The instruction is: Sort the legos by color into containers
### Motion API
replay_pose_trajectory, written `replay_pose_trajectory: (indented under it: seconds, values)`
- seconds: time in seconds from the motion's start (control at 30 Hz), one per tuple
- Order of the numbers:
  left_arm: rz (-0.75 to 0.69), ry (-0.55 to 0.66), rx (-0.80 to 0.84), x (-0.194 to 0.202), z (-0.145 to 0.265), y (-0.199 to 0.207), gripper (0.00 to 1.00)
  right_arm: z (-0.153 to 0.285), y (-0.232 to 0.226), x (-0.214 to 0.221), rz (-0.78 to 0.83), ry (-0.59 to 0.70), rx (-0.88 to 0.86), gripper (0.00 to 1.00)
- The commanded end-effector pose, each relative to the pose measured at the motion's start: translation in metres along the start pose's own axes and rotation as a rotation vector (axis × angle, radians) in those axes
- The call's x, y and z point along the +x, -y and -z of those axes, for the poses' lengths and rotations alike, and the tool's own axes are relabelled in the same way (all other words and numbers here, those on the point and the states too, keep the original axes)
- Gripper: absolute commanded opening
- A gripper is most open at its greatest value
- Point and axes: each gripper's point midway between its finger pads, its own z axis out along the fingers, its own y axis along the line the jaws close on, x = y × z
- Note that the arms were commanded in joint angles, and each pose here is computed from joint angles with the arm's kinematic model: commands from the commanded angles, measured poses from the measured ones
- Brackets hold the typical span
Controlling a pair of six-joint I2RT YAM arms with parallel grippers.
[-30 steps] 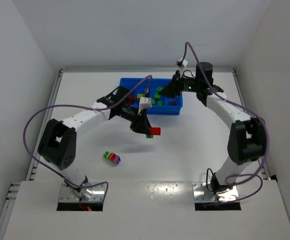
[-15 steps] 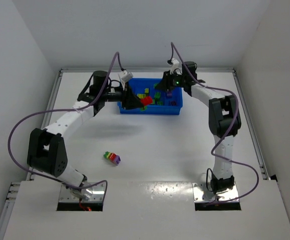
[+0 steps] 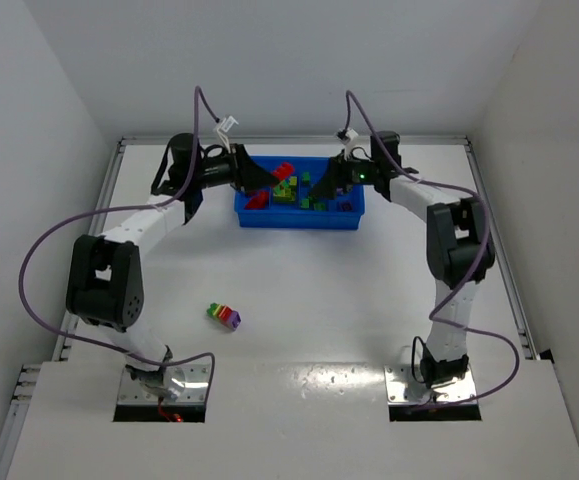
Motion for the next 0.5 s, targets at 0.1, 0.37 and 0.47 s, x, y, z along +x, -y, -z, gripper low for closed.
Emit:
replay_pose_trajectory:
  seconds: [0.1, 0.37, 0.47]
  values:
    - [0.06, 0.043, 0.156, -0.028, 0.0, 0.028, 0.18, 0.074, -0.141, -0.06, 0.225, 0.114, -0.535, 0.72]
    - [0.087, -0.004, 0.29, -0.033, -0.012, 0.049, 0.18, 0.073, -0.189, -0.047, 0.181, 0.053, -0.657, 0.72]
    - [0.076, -0.016, 0.323, -0.035, -0.015, 0.056, 0.18, 0.07, -0.193, -0.049, 0.177, 0.054, -0.669, 0.72]
